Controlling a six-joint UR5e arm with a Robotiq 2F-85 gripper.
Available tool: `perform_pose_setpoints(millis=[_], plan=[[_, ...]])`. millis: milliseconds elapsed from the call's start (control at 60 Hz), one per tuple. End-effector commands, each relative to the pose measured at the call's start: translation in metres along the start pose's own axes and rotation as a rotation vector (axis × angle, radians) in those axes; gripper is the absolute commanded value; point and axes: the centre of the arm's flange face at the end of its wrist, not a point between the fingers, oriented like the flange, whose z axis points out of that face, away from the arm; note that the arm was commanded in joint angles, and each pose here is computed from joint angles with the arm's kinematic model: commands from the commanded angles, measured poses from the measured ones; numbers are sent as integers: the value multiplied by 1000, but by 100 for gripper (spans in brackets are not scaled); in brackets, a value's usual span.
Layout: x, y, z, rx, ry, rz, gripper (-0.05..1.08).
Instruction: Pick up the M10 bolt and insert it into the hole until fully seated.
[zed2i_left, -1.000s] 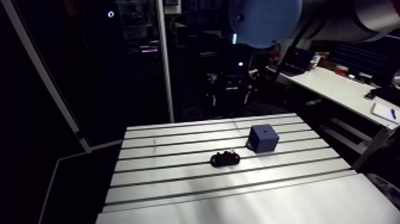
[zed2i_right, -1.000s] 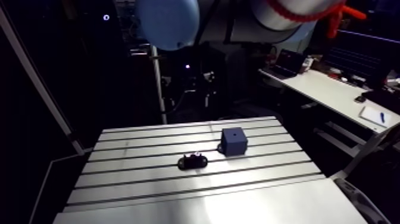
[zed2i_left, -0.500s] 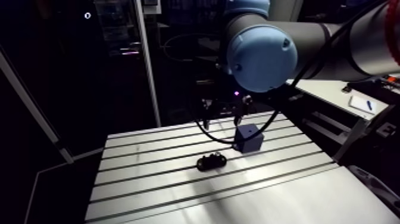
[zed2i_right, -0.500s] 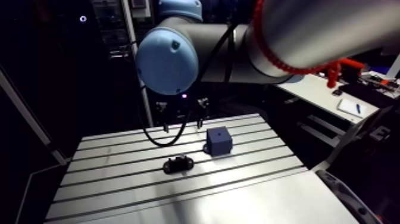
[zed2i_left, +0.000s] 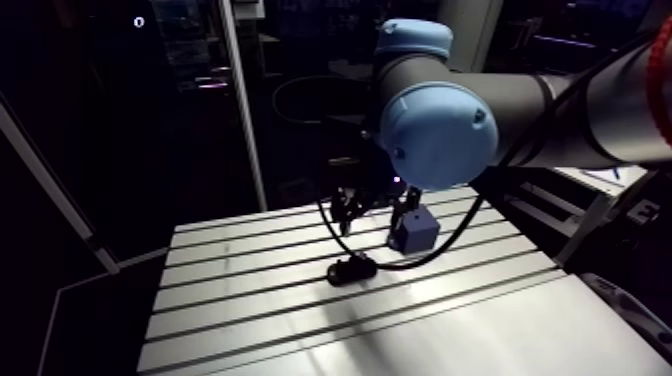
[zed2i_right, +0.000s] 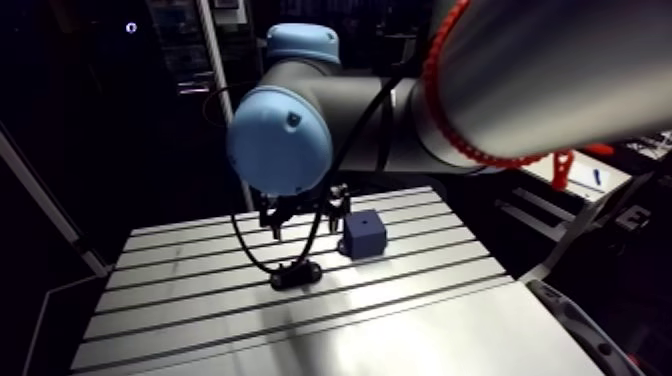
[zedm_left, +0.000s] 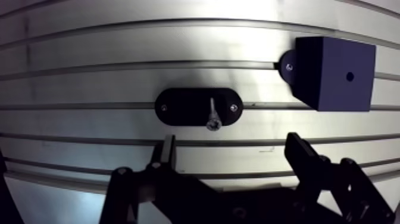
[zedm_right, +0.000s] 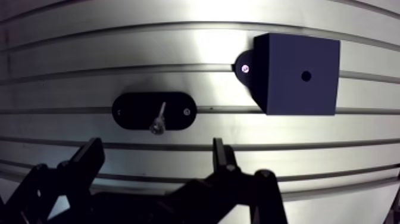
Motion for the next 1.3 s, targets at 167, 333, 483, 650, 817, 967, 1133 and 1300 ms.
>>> perform_pose_setpoints(millis=[167, 333, 483, 650, 817, 967, 1133, 1300], plan=[[-16, -5, 20, -2, -2, 1, 1], [-15, -7, 31, -3, -3, -8, 6], [-13, -11, 38, -5, 1, -15, 18], [-12, -14, 45, -18, 4, -26, 29], [-12, -16, 51, -21, -2, -31, 36], [-12, -16, 52, -21, -5, -34, 38], [-11, -15, 52, -23, 0, -37, 39], [-11, -15, 52, -23, 1, -38, 41]])
